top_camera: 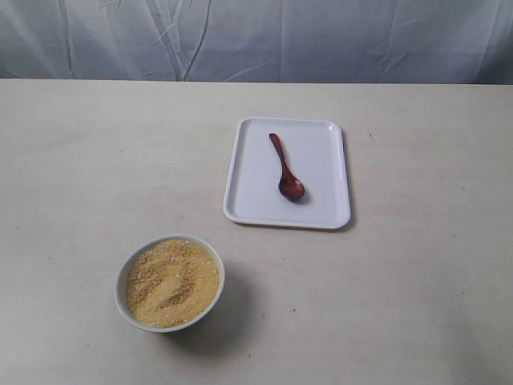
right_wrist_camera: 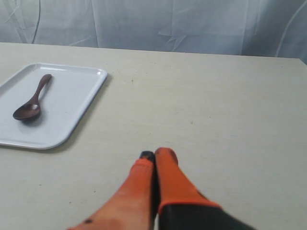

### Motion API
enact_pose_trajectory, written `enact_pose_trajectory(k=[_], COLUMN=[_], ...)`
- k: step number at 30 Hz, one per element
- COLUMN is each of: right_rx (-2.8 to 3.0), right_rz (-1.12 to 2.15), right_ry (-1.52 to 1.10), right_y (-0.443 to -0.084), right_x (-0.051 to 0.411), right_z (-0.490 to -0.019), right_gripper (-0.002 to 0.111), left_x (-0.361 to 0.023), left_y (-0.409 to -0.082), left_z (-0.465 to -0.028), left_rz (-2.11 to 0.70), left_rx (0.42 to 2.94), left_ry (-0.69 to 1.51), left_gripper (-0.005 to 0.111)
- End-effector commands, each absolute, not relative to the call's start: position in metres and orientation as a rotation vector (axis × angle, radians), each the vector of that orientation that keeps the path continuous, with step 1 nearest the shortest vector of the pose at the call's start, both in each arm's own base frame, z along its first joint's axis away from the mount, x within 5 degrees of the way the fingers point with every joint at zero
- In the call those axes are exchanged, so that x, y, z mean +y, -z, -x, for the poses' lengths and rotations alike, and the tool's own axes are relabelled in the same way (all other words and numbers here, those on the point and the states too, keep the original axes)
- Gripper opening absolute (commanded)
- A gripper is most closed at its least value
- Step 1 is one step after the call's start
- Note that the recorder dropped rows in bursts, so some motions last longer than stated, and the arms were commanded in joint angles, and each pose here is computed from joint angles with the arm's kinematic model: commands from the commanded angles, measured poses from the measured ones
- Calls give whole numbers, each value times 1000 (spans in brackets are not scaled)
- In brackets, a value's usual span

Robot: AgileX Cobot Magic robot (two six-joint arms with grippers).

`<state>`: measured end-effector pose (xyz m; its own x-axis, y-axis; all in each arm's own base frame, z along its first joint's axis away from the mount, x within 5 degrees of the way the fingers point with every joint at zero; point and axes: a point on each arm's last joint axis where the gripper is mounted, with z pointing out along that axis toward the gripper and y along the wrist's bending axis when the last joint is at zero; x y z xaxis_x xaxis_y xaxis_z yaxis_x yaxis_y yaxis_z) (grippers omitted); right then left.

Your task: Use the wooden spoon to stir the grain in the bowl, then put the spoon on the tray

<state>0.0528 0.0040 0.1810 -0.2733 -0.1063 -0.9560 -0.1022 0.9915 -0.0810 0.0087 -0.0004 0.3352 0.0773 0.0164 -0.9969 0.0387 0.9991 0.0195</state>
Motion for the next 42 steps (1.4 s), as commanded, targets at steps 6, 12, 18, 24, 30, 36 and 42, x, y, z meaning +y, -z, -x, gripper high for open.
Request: enact_pose_trajectory(k=[6,12,18,24,30,36,42], right_rx=[1838,1838,1838,1838,1838,1838,1838], right_rz=[145,145,145,145,145,145,145], right_ry=[9,9,9,9,9,9,9], right_y=[-181,-181,-181,-181,-181,-181,-181], right_x=[4,4,4,4,4,4,4], right_z=[-53,-53,-53,-53,-53,-53,-53], right_gripper=[0,0,0,0,0,0,0], left_x=[-2,-2,-1,-1,-1,-1,-1], left_y=[-252,-191,-187,-187,-187,-187,-187], left_z=[-47,-55,-55,-55,-55,-55,-55], left_rz=[-24,-46,-52,-52,-52,-52,-52], left_rx=[1459,1727,1775,1775,1775,1775,1775], left_ry=[36,10,1,1,1,1,1], left_gripper=[0,0,0,0,0,0,0])
